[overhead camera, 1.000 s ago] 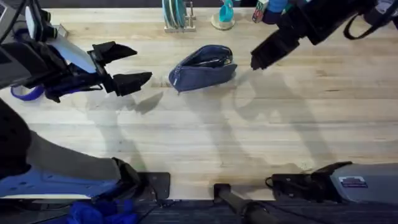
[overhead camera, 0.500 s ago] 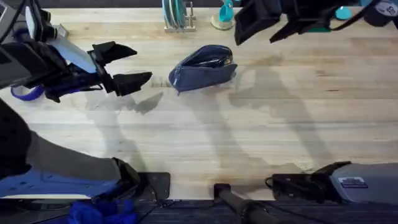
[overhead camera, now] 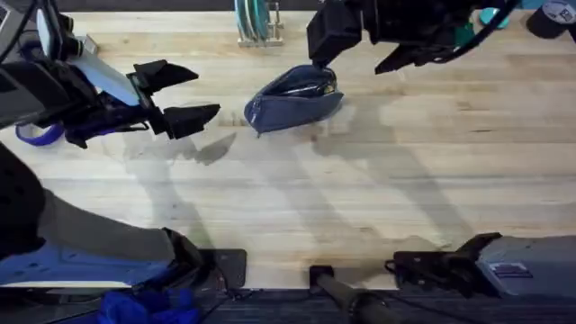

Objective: Unzip the bag, pick up the pens from the table one at a time and place them inside, then zip the bag closed.

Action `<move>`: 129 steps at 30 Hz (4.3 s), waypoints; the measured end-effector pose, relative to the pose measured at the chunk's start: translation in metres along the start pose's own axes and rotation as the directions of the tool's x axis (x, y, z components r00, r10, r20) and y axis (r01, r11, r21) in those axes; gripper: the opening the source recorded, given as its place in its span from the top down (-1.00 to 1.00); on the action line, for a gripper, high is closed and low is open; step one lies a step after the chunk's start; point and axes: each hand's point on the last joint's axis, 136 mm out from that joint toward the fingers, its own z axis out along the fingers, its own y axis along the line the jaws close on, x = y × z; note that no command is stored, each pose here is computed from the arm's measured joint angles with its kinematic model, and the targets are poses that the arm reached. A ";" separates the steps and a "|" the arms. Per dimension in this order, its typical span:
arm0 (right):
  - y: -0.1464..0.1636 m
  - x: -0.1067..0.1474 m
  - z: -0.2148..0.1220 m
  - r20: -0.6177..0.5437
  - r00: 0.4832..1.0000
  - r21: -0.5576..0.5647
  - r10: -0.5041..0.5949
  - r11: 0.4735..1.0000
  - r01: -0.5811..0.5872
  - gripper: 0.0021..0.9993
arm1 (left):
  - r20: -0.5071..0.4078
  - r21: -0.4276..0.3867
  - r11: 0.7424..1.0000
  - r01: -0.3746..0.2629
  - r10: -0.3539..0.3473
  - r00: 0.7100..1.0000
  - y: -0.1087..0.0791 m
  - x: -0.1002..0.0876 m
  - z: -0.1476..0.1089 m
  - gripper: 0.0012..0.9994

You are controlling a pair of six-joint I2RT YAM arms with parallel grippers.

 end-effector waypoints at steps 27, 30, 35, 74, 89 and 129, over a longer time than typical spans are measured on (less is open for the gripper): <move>0.068 0.032 0.076 -0.130 0.989 -0.005 -0.070 0.998 0.070 -0.99 | 0.000 0.000 1.000 0.000 0.000 1.000 0.000 0.000 0.000 -0.99; 0.071 0.033 0.080 -0.136 0.988 -0.006 -0.076 0.997 0.076 -0.99 | 0.000 0.000 1.000 0.000 0.000 1.000 0.000 0.000 0.000 -0.99; 0.073 0.035 0.094 -0.153 0.985 0.003 -0.079 0.997 0.081 -0.99 | 0.000 0.000 1.000 0.000 0.000 1.000 0.000 0.000 0.000 -0.99; 0.115 0.031 0.125 -0.061 0.995 -0.020 -0.080 0.997 0.079 -0.99 | 0.000 0.000 1.000 0.000 0.000 1.000 0.000 0.000 0.000 -0.99; 0.115 0.032 0.151 -0.071 0.994 0.008 -0.086 0.996 0.086 -0.99 | 0.000 0.000 1.000 0.000 0.000 1.000 0.000 0.000 0.000 -0.99; 0.110 0.018 0.192 -0.012 0.997 0.077 -0.079 0.994 0.080 -0.99 | -0.008 -0.002 1.000 -0.003 0.003 1.000 0.000 0.001 0.000 -0.99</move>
